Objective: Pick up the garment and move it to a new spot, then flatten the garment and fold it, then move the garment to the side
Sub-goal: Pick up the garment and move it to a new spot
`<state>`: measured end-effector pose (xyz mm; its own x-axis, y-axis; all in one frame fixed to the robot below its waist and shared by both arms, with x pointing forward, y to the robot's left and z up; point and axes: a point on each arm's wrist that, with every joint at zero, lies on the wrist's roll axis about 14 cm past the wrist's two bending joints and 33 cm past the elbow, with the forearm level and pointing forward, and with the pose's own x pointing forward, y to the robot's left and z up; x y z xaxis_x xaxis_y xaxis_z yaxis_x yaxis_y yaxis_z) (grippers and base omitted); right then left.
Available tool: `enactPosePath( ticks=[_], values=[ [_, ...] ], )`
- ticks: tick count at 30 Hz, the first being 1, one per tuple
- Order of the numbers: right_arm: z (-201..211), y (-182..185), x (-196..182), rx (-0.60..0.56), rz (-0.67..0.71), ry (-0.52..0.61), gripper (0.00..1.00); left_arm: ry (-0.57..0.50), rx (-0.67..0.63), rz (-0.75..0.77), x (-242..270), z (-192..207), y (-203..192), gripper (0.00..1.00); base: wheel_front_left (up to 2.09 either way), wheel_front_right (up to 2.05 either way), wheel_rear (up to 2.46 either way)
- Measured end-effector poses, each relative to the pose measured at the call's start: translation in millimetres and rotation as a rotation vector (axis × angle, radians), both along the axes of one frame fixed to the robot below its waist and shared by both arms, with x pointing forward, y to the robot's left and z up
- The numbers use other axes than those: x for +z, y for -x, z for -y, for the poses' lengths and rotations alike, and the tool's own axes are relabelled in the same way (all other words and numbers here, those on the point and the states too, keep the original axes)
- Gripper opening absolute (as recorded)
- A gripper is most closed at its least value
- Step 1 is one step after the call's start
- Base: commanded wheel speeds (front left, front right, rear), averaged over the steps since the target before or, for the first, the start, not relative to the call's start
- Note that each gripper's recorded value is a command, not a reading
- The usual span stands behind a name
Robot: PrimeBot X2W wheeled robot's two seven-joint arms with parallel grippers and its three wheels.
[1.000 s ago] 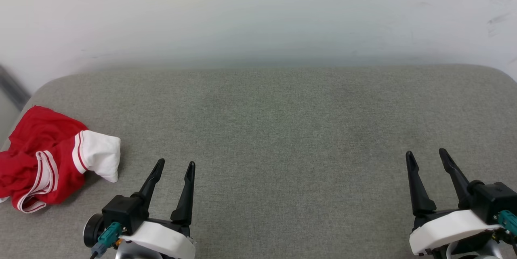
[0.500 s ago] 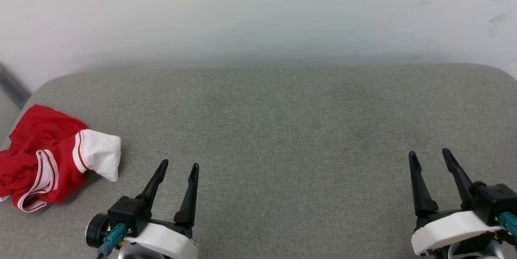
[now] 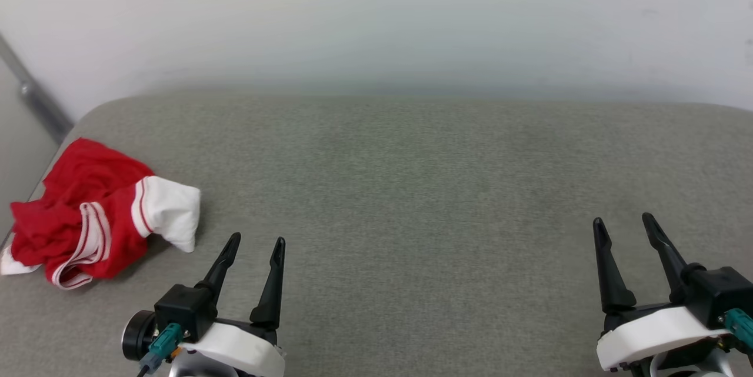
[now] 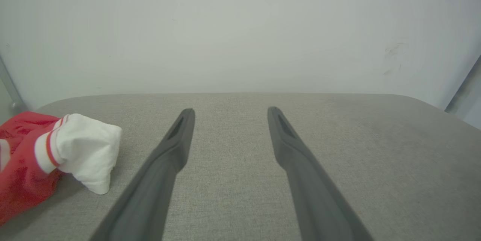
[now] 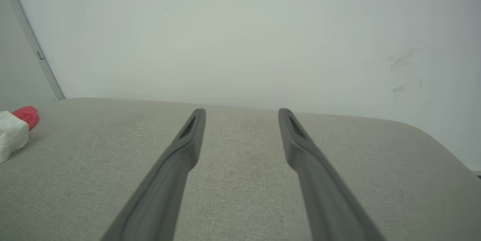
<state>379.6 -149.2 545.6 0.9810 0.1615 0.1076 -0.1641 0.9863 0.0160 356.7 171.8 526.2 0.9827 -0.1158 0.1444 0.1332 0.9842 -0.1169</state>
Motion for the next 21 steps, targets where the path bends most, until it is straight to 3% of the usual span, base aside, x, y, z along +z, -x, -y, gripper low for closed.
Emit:
enactPosePath(
  ticks=[10, 21],
  values=[
    [-62.2, -14.0, 7.0, 0.178, 0.019, 0.003, 1.0, -0.04, 0.173, 0.012, 4.9, -54.6, 22.9, 1.0, 0.0, 0.0, 0.0],
    [-151.9, -16.9, 11.5, 0.433, 0.033, 0.003, 1.0, -0.056, 0.44, 0.021, 10.5, -130.7, 81.0, 1.0, 0.0, 0.0, 0.0]
  ],
)
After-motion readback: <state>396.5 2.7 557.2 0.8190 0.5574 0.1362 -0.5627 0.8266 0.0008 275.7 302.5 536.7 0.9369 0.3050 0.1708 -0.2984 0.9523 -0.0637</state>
